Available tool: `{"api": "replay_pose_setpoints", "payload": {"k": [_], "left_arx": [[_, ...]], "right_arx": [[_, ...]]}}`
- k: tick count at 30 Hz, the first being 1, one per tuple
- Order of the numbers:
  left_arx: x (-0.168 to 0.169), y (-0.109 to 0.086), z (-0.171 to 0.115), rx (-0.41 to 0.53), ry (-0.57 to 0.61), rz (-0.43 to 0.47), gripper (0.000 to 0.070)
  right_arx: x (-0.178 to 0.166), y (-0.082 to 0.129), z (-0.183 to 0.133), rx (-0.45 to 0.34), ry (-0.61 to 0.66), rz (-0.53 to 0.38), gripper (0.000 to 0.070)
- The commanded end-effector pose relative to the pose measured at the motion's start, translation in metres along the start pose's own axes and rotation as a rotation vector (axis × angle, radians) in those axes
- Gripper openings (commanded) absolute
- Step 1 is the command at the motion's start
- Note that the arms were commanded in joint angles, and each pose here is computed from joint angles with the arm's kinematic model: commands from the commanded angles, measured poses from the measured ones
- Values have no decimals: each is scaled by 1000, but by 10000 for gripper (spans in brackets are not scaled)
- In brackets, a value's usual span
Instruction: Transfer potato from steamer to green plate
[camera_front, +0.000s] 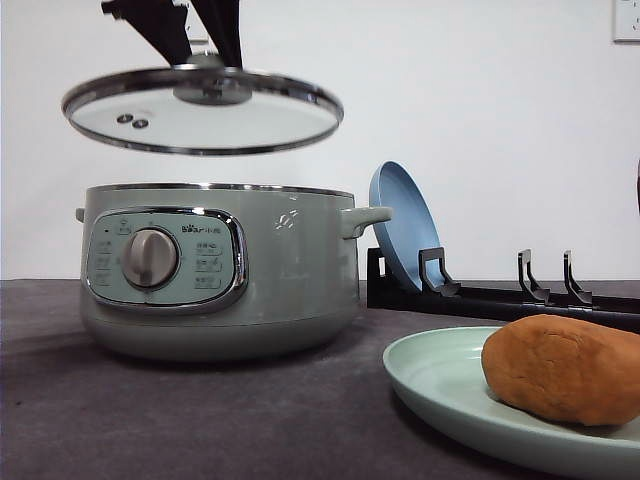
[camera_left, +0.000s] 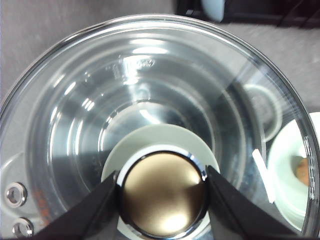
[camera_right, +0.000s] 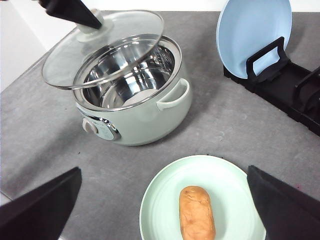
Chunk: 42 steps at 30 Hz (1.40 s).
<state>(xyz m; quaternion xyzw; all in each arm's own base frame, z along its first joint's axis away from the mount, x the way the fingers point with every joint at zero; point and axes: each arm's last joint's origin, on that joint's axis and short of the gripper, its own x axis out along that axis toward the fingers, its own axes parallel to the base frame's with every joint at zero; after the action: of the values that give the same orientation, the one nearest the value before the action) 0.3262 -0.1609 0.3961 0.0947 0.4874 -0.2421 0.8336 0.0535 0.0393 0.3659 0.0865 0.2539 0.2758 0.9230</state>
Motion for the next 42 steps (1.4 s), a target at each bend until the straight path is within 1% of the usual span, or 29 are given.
{"api": "replay_pose_setpoints", "payload": {"k": [1, 5, 12, 23, 29, 33, 42], "left_arx": [[3, -2, 7, 26, -31, -7, 1], [16, -2, 10, 32, -7, -8, 1], [26, 0, 13, 32, 0, -1, 1], [34, 0, 14, 35, 12, 5, 1], [35, -1, 14, 39, 12, 4, 1], [35, -2, 14, 45, 16, 26, 1], [37, -4, 14, 50, 19, 24, 1]], "right_arx": [[-3, 2, 5, 9, -23, 14, 700], [-3, 2, 5, 9, -23, 14, 700], [-3, 2, 5, 9, -24, 14, 700], [-3, 2, 5, 9, -24, 13, 700], [-3, 2, 5, 9, -24, 13, 700], [-3, 2, 5, 9, -23, 13, 700], [-3, 2, 5, 13, -23, 14, 700]]}}
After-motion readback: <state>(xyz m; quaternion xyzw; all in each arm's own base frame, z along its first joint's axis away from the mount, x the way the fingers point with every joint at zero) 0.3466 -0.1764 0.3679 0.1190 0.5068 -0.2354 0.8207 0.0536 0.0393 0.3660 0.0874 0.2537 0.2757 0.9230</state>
